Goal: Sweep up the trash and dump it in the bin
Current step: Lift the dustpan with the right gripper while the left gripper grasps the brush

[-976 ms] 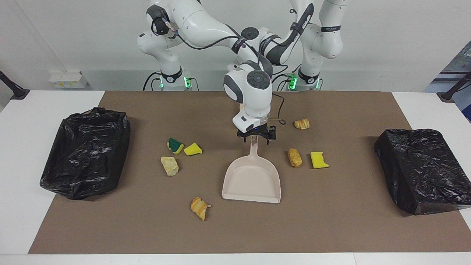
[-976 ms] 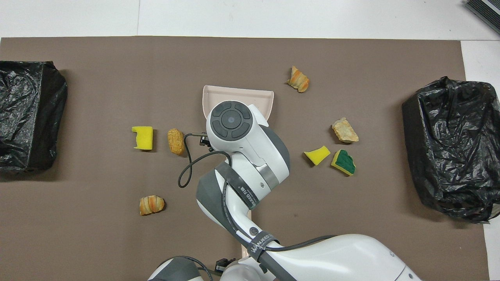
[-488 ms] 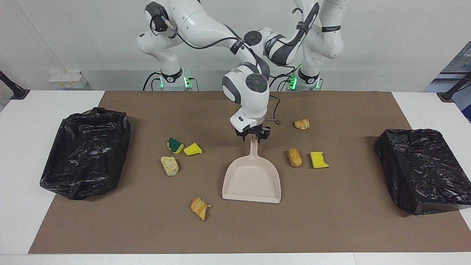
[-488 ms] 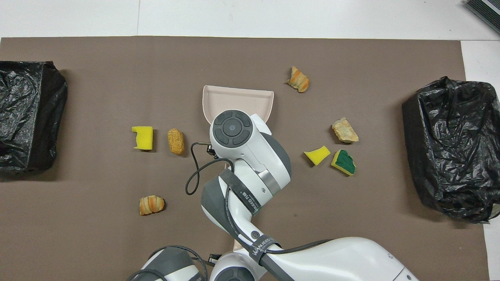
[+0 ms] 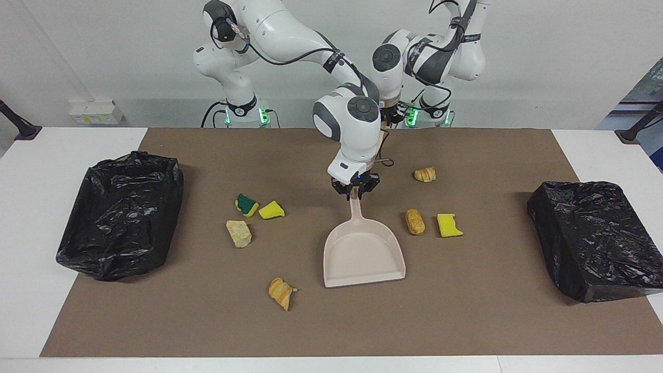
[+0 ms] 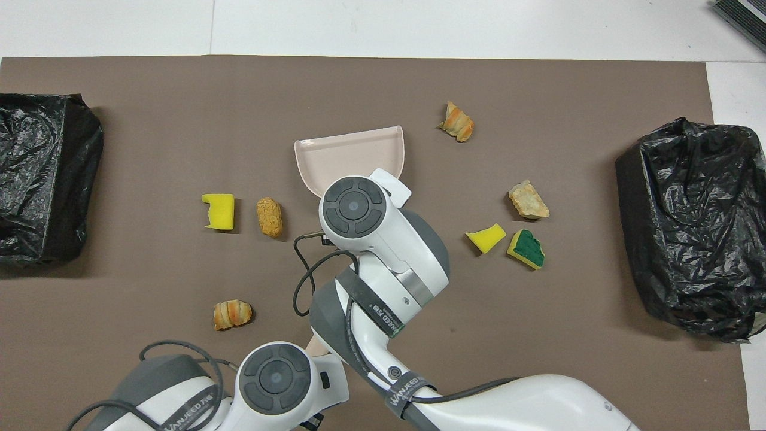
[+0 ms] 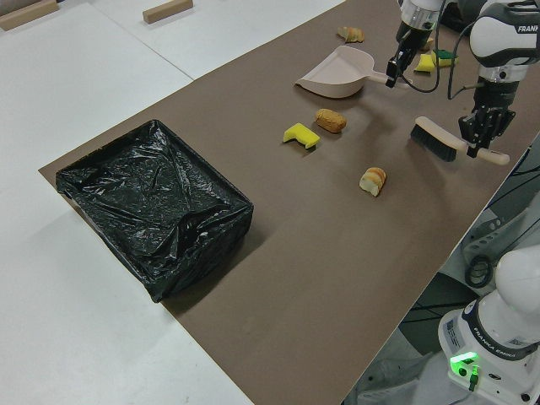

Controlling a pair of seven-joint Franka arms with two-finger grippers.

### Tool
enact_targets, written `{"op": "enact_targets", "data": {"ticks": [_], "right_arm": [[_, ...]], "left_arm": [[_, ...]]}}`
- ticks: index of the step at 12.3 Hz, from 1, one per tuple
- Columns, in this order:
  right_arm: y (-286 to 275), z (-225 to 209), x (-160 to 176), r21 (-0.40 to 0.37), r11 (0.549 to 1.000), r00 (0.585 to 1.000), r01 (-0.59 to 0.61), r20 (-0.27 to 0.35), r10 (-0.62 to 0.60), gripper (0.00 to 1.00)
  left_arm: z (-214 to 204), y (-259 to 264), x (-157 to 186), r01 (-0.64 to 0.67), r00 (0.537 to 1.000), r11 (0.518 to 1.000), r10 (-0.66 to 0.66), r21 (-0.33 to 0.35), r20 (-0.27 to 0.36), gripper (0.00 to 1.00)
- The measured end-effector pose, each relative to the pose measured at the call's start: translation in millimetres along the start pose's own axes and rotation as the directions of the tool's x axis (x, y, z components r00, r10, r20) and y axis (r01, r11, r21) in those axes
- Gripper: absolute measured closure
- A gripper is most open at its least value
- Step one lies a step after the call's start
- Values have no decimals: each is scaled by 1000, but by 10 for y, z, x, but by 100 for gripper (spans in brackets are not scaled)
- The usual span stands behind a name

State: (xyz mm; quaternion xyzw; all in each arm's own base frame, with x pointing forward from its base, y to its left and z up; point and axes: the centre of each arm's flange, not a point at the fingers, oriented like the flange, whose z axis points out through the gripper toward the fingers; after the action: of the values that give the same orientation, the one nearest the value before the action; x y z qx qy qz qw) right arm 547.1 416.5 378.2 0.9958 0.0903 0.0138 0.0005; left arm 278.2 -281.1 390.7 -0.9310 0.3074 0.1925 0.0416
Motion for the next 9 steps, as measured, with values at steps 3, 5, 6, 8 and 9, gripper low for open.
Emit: {"op": "enact_targets", "data": {"ticks": [3, 5, 6, 8, 9], "right_arm": [[488, -282, 190, -7, 956, 955, 295, -31, -295, 67], [812, -333, 227, -10, 861, 861, 508, 22, -508, 67], [897, -326, 214, 1, 797, 796, 604, 54, -603, 67], [1181, -324, 243, 30, 672, 668, 740, 90, -739, 67], [1368, -313, 273, 47, 583, 578, 811, 93, -811, 67]], "left_arm": [[127, -452, -95, -193, 981, 981, 193, 27, 23, 74], [164, -834, -155, -275, 961, 962, 274, 4, 24, 74], [183, -1029, -180, -304, 952, 953, 304, 3, 26, 74], [197, -1414, -215, -332, 943, 943, 332, -1, 0, 74], [212, -1628, -234, -348, 937, 937, 348, -4, -28, 74]]}}
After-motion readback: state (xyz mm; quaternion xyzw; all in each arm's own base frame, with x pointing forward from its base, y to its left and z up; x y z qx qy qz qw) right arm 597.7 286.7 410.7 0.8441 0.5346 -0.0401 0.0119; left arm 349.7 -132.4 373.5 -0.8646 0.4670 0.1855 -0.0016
